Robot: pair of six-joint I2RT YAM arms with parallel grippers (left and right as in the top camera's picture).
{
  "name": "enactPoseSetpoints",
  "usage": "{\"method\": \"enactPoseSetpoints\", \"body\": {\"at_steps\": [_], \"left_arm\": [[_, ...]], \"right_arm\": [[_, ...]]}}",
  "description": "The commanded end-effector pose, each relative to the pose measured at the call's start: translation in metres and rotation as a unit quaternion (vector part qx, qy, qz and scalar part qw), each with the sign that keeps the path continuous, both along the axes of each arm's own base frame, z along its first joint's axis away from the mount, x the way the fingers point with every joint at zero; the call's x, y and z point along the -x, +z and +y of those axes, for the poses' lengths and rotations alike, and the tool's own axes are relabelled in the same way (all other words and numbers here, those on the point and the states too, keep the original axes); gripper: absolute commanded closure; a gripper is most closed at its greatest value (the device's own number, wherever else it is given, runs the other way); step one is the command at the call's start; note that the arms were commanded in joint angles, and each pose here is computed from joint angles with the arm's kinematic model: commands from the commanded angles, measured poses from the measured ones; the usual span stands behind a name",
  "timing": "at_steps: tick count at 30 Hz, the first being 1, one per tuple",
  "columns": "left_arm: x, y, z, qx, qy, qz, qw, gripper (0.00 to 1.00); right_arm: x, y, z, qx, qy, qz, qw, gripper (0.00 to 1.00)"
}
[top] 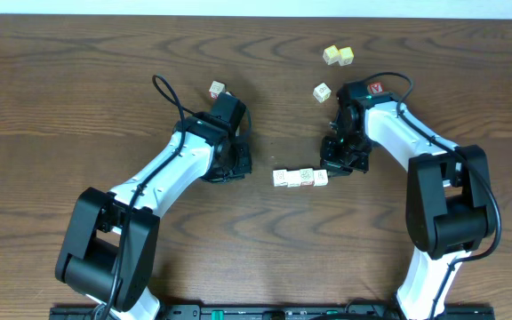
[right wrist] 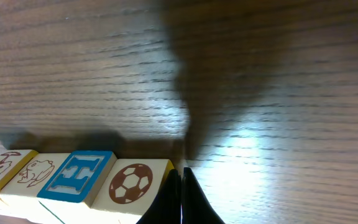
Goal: Lift 4 blocks
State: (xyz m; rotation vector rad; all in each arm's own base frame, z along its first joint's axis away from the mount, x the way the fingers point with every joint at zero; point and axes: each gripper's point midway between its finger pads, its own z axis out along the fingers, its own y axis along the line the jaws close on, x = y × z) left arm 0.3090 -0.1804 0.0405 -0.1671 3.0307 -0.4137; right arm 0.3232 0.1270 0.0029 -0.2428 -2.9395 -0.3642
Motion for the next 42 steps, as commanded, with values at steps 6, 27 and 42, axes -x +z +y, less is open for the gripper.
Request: {"method": "enactPoseSetpoints", "body": {"at_steps": [6,27,42], "left_arm": [[0.002,0.003,0.002,-0.003,-0.006,-0.004,1.0,0.87],[-0.001,-0.004,-0.006,0.002,0.005,-0.005,1.0,0.93],[-0.027,-0.03,-0.039,-0.002,-0.018,-0.068,0.998,0.92]], "right_arm": [[0.002,0.006,0.017,-0.006,-0.001,-0.008,1.0,0.99],[0.009,0.003,0.009,0.044,-0.002,-0.001,0.999,0.99],[0.013,0.003,0.009,0.044,0.017,0.001,0.999,0.99]]}}
